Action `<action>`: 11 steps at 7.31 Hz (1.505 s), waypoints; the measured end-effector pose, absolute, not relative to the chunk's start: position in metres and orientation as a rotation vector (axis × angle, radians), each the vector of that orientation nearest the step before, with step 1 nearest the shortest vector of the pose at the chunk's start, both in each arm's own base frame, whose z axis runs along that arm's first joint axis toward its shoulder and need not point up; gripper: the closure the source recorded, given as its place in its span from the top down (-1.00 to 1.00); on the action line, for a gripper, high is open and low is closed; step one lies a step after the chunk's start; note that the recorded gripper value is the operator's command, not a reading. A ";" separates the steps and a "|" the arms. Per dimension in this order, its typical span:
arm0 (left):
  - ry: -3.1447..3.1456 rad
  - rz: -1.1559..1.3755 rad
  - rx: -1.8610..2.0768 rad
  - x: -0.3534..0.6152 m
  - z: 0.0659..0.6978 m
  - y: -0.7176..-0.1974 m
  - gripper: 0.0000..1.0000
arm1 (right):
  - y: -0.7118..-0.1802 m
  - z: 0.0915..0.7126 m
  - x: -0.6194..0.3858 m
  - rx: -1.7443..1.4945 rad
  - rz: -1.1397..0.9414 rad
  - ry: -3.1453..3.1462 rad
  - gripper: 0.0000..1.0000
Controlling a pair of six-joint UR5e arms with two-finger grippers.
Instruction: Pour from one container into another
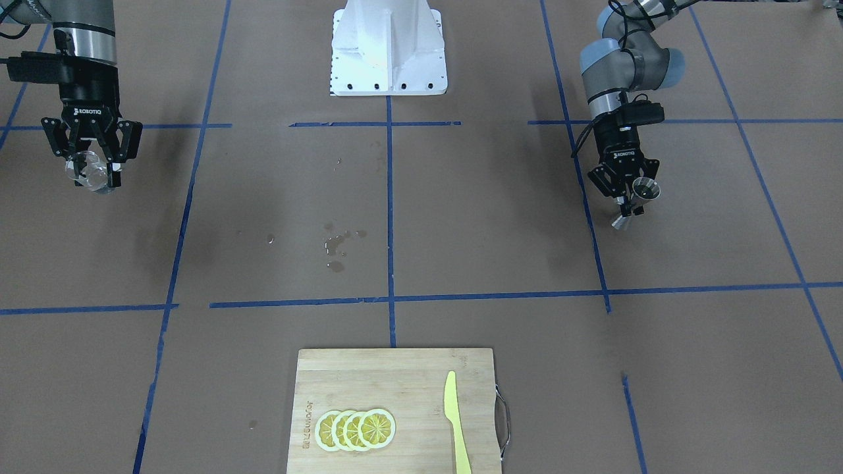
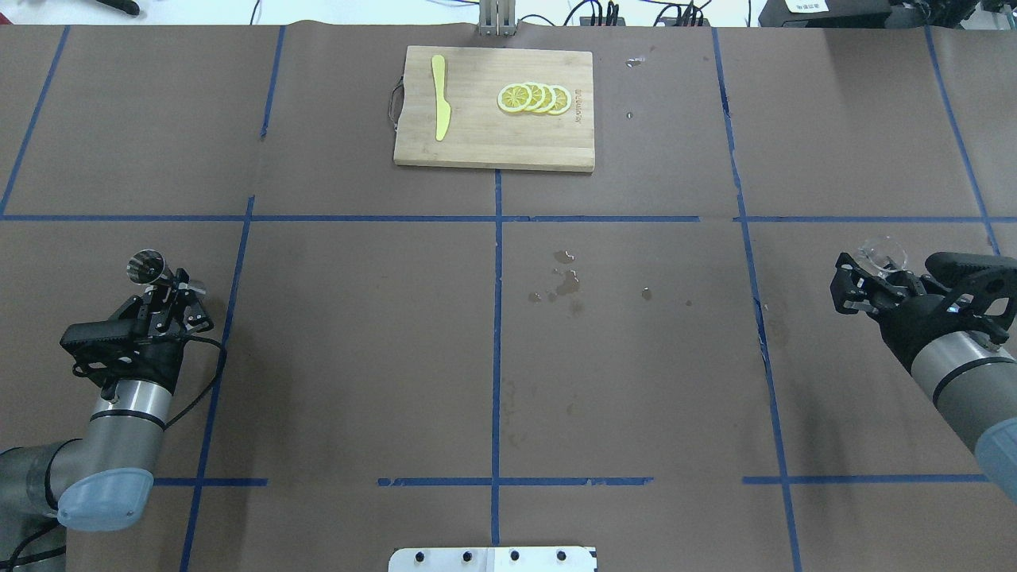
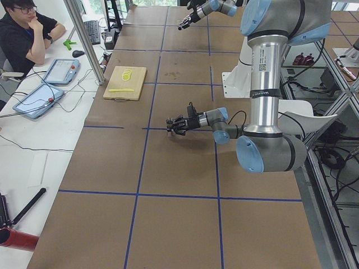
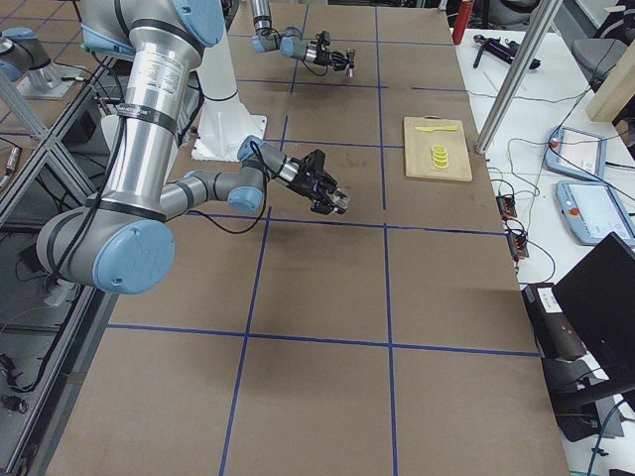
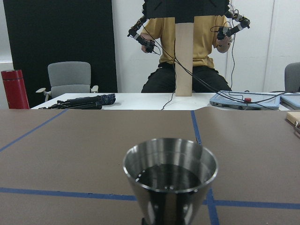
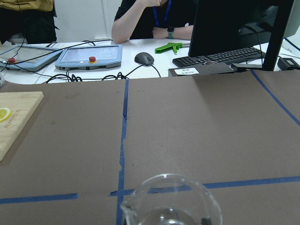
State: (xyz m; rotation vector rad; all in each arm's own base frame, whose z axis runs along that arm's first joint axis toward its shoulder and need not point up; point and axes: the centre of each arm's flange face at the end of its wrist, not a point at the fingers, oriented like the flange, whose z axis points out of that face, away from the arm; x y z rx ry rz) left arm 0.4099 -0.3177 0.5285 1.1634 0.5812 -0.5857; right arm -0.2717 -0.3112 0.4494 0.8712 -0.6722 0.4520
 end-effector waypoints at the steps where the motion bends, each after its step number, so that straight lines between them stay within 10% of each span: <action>1: 0.583 -0.583 1.163 0.411 0.528 -0.316 -0.93 | -0.311 0.449 -0.272 0.871 0.452 -0.672 -1.00; 11: 0.601 -0.568 1.155 0.421 0.525 -0.308 -0.14 | -0.312 0.459 -0.274 0.878 0.454 -0.651 -1.00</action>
